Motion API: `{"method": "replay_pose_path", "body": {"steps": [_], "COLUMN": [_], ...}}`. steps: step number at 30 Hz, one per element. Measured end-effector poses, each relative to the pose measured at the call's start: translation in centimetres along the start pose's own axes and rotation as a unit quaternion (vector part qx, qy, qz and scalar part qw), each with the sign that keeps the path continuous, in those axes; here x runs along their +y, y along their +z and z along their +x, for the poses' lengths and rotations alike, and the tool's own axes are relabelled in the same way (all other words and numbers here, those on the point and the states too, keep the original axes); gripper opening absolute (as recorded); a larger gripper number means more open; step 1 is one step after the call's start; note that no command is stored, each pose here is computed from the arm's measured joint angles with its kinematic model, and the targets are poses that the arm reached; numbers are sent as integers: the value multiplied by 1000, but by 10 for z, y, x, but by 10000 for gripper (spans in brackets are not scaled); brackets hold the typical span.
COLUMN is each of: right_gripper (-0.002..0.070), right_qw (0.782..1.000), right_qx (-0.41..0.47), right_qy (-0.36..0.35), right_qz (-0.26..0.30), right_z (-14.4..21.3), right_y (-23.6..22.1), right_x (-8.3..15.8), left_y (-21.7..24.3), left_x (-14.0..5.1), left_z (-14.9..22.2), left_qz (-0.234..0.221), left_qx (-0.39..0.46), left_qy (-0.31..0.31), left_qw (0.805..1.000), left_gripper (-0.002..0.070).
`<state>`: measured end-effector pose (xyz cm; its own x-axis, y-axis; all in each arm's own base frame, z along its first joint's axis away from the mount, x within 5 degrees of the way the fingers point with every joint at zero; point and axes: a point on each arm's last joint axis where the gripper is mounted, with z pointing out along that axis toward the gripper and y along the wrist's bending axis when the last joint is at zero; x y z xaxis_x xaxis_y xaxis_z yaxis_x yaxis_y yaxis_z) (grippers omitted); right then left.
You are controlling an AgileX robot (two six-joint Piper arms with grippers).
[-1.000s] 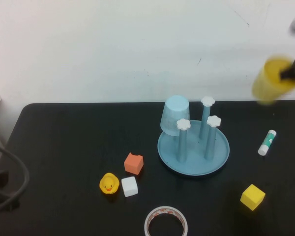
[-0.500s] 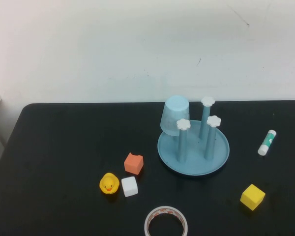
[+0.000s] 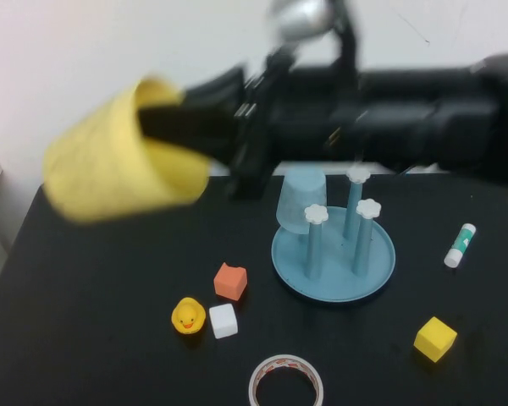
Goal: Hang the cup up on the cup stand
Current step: Adjust the cup with two arms
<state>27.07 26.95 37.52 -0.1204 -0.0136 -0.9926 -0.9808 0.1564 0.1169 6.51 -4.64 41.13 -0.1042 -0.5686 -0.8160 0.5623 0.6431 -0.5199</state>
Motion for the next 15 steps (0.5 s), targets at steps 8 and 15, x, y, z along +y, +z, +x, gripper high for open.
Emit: {"method": "replay_pose_path", "body": {"steps": [8, 15], "right_gripper": [33, 32], "right_qw": [996, 982], "right_qx": [21, 5], "right_qy": [-81, -187], "right_qz": [-14, -14], "right_z": [21, 7], "right_y": [20, 21], "right_x": [1, 1], "left_y": [2, 2], "left_x": [24, 38], "left_z": [13, 27], "left_qz": [-48, -47], "left_qx": [-24, -38], "left_qy": [-324, -473], "left_qw": [944, 879], "left_gripper": [685, 692]}}
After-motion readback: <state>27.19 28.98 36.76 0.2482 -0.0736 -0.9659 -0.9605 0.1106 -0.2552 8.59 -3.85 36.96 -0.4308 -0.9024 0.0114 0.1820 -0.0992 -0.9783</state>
